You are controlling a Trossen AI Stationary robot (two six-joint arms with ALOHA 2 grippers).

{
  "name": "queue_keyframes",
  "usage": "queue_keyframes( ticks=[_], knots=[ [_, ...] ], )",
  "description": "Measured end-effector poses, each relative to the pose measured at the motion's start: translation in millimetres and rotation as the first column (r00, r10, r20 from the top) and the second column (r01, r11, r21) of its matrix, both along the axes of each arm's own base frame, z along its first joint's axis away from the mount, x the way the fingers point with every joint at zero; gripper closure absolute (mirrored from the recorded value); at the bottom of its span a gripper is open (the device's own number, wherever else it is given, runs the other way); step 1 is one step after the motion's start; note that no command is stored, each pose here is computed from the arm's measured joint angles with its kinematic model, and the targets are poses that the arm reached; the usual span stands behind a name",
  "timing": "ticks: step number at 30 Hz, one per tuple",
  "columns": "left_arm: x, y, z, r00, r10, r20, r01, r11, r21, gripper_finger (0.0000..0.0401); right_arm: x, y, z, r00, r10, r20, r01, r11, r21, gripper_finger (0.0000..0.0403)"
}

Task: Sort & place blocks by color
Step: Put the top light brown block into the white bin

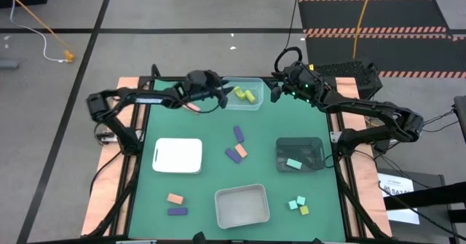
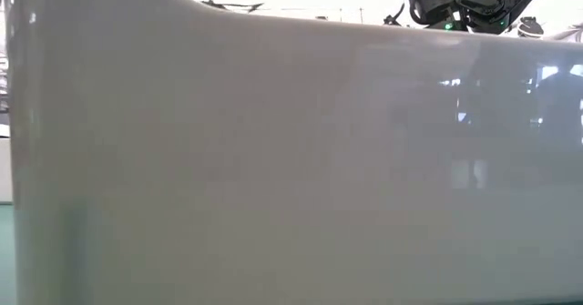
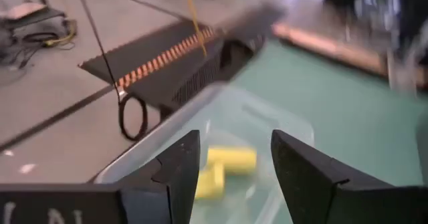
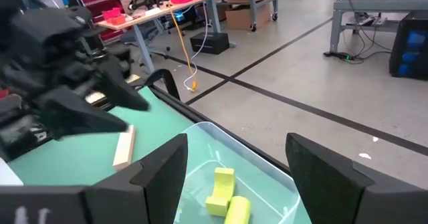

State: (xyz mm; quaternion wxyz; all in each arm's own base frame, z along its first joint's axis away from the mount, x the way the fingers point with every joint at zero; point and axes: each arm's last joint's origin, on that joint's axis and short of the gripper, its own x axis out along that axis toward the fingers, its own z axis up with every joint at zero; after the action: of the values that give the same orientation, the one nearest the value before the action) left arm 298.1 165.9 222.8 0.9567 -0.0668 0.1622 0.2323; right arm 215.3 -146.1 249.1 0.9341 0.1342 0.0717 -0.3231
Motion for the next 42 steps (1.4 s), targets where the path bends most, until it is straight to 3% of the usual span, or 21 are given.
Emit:
queue_keyframes(
  ticks=[4,8,10,13,22,27,31,35,42],
  knots=[
    [-36,-1,16,0.969,-0.064,-0.238,0.082,0.994,0.068,0.0215,0,0,0,1.0,0.0,0.0,0.0,1.0,0.0,0.0161],
    [-66,6,4,0.879,-0.16,-0.449,0.168,0.986,-0.021,0.0215,0,0,0,1.0,0.0,0.001,0.0,1.0,0.0,0.0161],
    [-76,9,-3,0.841,-0.251,-0.48,0.232,0.968,-0.099,0.0215,0,0,0,1.0,0.0,0.001,0.0,1.0,0.0,0.0161],
    [-80,14,-15,0.79,-0.313,-0.526,0.29,0.948,-0.129,0.0215,0,0,0,1.0,0.0,0.001,0.0,1.0,-0.001,0.0161],
    [-77,28,-48,0.69,-0.369,-0.623,0.355,0.922,-0.154,0.0215,0,0,0,1.0,0.0,0.004,0.0,1.0,-0.002,0.0161],
    [-76,32,-71,0.599,-0.374,-0.708,0.352,0.917,-0.186,0.0215,0,0,0,1.0,0.0,0.002,0.0,1.0,-0.001,0.0161],
    [-76,32,-79,0.555,-0.395,-0.732,0.358,0.908,-0.218,0.0215,0,0,0,1.0,0.0,0.001,0.0,1.0,-0.001,0.0161],
    [-76,32,-79,0.546,-0.395,-0.739,0.367,0.905,-0.212,0.0215,0,0,0,1.0,0.0,0.001,0.0,1.0,-0.001,0.0161],
    [-82,29,-60,0.586,-0.327,-0.742,0.331,0.932,-0.149,0.0215,0,0,0,1.0,0.0,0.001,0.0,1.0,0.0,0.0161]
  ],
)
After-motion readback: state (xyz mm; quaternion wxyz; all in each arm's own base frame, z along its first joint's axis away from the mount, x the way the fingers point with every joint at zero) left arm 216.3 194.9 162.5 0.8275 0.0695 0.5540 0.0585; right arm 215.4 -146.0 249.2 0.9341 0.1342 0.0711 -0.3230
